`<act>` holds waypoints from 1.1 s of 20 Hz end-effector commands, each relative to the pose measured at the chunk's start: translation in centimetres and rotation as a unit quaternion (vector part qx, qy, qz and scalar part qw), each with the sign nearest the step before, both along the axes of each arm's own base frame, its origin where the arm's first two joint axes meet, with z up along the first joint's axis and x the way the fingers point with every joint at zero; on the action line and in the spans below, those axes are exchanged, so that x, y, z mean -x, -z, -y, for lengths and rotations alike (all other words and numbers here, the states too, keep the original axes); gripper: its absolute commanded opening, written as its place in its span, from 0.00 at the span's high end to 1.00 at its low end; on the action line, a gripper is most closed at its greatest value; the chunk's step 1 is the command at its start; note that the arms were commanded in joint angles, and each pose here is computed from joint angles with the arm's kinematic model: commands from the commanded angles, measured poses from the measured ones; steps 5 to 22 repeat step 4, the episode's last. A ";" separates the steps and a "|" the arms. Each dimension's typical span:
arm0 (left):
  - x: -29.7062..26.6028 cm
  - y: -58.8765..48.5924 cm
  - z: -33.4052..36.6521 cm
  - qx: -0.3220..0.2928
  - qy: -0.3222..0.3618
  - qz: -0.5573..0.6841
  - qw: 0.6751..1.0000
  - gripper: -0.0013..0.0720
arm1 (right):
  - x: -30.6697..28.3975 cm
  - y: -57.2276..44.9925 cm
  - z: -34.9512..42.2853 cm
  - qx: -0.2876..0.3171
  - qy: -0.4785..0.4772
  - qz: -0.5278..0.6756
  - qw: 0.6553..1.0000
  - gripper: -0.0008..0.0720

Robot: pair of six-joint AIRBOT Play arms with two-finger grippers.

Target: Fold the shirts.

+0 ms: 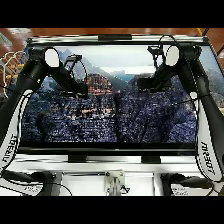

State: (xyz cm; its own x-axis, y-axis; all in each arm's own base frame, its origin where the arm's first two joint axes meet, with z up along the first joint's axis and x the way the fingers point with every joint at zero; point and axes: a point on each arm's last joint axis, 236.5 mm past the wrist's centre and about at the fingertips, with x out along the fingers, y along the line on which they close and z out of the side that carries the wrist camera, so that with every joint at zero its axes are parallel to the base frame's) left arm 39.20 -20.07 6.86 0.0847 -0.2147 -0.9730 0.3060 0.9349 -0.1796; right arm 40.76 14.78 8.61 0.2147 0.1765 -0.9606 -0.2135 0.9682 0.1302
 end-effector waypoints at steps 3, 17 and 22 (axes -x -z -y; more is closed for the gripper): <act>0.2 0.1 -0.1 -0.006 0.039 0.003 0.999 0.18 | 0.1 0.1 0.1 0.002 0.000 -0.002 1.000 0.24; 0.2 0.1 -0.1 -0.006 0.045 0.005 0.999 0.18 | 0.1 0.0 0.1 0.002 0.000 -0.002 1.000 0.24; 0.2 0.1 -0.1 -0.006 0.045 0.005 0.999 0.18 | 0.1 0.0 0.1 0.002 0.000 -0.002 1.000 0.24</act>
